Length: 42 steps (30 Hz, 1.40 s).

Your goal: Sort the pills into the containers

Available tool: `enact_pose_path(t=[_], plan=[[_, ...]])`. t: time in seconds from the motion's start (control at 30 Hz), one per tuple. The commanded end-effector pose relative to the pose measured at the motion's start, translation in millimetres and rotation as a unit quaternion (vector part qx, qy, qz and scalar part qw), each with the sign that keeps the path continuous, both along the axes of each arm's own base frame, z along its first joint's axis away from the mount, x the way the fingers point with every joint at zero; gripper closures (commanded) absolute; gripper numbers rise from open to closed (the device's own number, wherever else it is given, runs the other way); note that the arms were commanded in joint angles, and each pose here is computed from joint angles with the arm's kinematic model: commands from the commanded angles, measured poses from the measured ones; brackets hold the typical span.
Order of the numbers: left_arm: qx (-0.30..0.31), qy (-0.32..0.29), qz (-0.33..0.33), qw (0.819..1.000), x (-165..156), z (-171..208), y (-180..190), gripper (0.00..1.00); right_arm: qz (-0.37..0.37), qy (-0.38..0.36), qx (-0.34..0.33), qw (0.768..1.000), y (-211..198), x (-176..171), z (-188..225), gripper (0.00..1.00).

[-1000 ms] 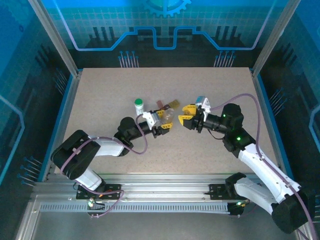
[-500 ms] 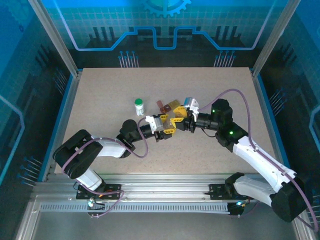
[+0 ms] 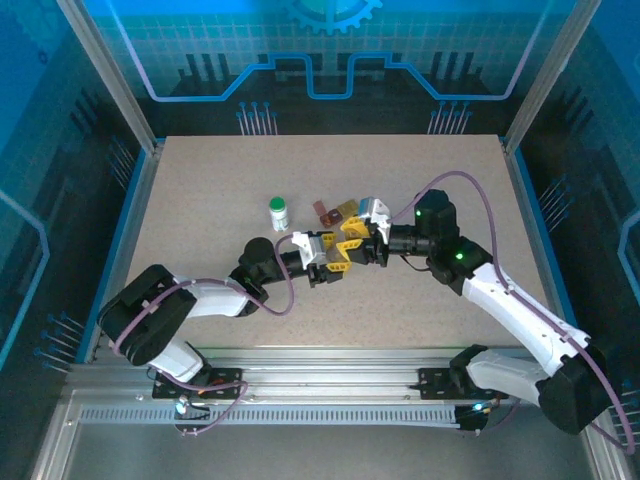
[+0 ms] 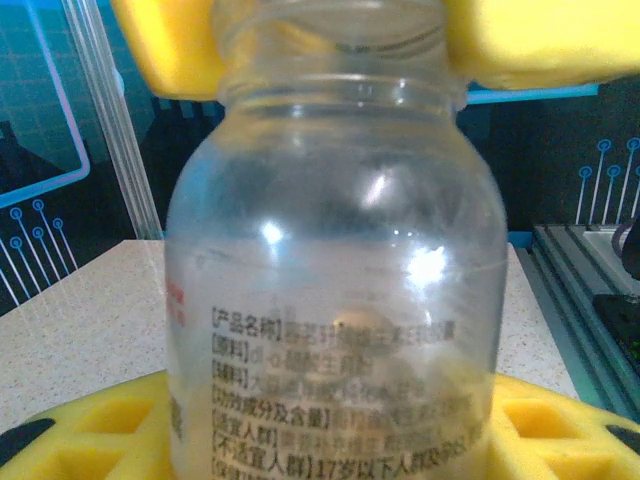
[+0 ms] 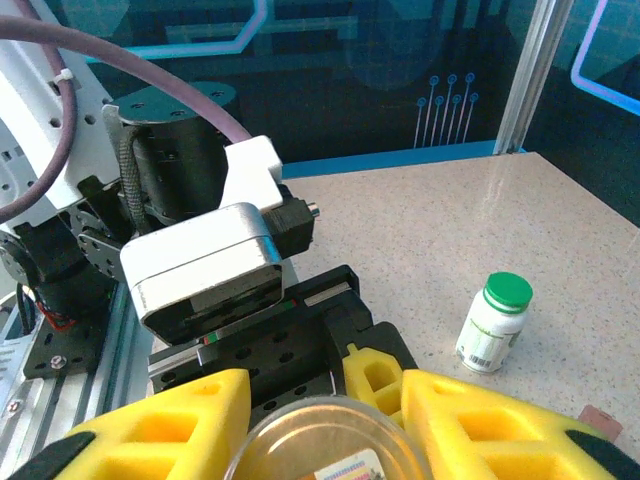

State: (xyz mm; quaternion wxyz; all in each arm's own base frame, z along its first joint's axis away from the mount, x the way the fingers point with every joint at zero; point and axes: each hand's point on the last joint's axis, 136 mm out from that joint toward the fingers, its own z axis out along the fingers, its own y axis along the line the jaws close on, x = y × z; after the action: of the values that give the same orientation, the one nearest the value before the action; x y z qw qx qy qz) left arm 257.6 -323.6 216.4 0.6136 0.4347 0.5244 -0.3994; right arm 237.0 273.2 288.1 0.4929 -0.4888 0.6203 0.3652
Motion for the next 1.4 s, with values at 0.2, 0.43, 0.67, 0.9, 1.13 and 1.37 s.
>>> enact_pose_path(t=[0.2,0.43,0.67,0.9,1.13,1.37], plan=[[-0.069,-0.073,-0.036,0.994,-20,64,0,1.0,0.067,0.052,-0.105,0.991,13,-24,-43,0.82],[-0.076,-0.095,-0.005,0.993,-13,80,9,1.0,0.072,0.097,-0.181,0.976,12,-20,-68,0.8],[-0.066,-0.099,0.03,0.993,-1,77,13,1.0,0.051,0.098,-0.185,0.977,12,-11,-65,0.72],[-0.073,-0.085,0.031,0.993,4,66,12,1.0,0.038,0.085,-0.149,0.984,17,-9,-52,0.56],[-0.085,-0.073,0.029,0.993,8,62,14,1.0,0.026,0.067,-0.136,0.988,16,-7,-40,0.46],[-0.074,-0.062,0.032,0.995,14,51,13,1.0,0.015,0.058,-0.136,0.989,13,-4,-33,0.35]])
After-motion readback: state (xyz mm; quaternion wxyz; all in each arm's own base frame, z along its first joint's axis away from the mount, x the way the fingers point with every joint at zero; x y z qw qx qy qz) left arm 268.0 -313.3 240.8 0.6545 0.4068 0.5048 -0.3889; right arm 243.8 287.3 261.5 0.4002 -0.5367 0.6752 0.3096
